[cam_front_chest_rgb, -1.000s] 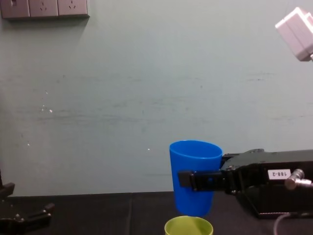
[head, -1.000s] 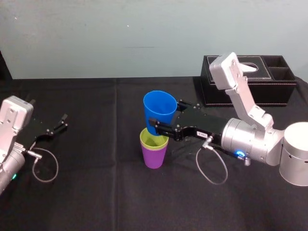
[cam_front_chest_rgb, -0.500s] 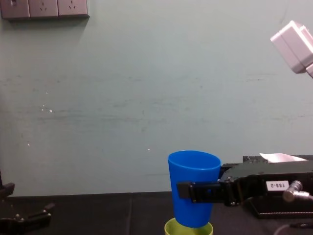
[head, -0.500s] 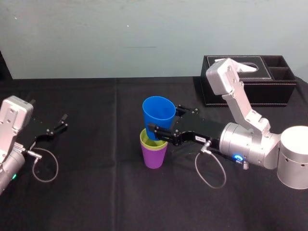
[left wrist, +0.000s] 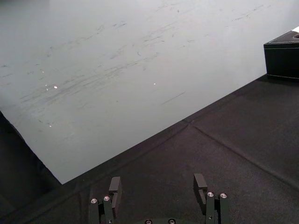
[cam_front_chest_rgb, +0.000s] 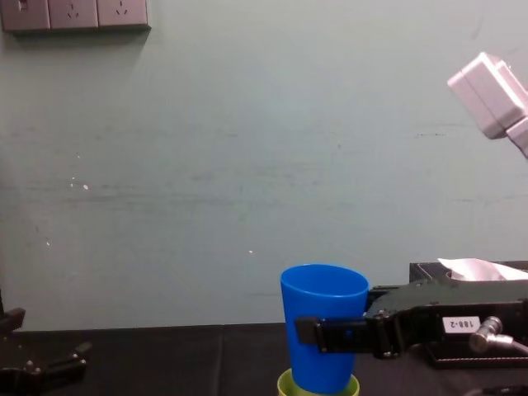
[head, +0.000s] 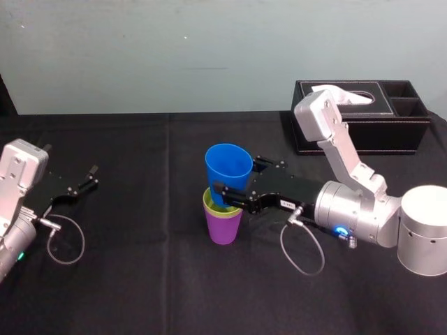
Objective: Stack the three plastic cups sequentially using one hand.
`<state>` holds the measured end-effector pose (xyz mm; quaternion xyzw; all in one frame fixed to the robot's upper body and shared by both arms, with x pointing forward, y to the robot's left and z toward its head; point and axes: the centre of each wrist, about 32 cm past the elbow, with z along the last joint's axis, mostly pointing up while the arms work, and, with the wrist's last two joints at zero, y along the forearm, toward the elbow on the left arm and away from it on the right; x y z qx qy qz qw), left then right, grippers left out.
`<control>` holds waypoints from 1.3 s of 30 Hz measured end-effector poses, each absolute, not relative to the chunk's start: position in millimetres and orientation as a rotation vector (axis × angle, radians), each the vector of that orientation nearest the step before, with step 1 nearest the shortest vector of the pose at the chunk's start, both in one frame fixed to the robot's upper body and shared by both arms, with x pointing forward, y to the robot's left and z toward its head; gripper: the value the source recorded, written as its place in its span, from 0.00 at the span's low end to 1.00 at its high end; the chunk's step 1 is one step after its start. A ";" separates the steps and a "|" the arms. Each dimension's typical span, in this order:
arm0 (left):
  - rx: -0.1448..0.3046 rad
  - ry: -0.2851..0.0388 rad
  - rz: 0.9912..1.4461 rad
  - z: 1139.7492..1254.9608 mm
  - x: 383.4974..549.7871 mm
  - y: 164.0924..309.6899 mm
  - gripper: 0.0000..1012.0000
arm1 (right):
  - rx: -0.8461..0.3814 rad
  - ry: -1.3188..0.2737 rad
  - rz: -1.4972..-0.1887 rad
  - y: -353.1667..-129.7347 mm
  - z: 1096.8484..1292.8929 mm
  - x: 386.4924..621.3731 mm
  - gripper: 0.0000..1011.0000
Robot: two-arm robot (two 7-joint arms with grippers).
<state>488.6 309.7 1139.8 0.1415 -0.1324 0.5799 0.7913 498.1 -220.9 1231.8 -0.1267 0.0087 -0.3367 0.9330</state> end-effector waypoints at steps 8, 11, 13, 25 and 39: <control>0.304 -0.285 1.248 1139.8 488.6 309.7 1.00 | -0.267 0.024 -0.692 -219.8 1227.9 499.7 0.71; 0.304 -0.285 1.248 1139.8 488.6 309.7 1.00 | -0.269 0.026 -0.693 -219.7 1226.9 500.3 0.71; 0.304 -0.285 1.248 1139.8 488.6 309.7 1.00 | -0.269 0.027 -0.694 -219.6 1226.6 500.5 0.71; 0.304 -0.285 1.248 1139.8 488.6 309.7 1.00 | -0.271 0.040 -0.695 -218.6 1220.7 501.4 0.71; 0.304 -0.285 1.248 1139.8 488.6 309.7 1.00 | -0.274 0.054 -0.695 -216.9 1213.0 502.9 0.71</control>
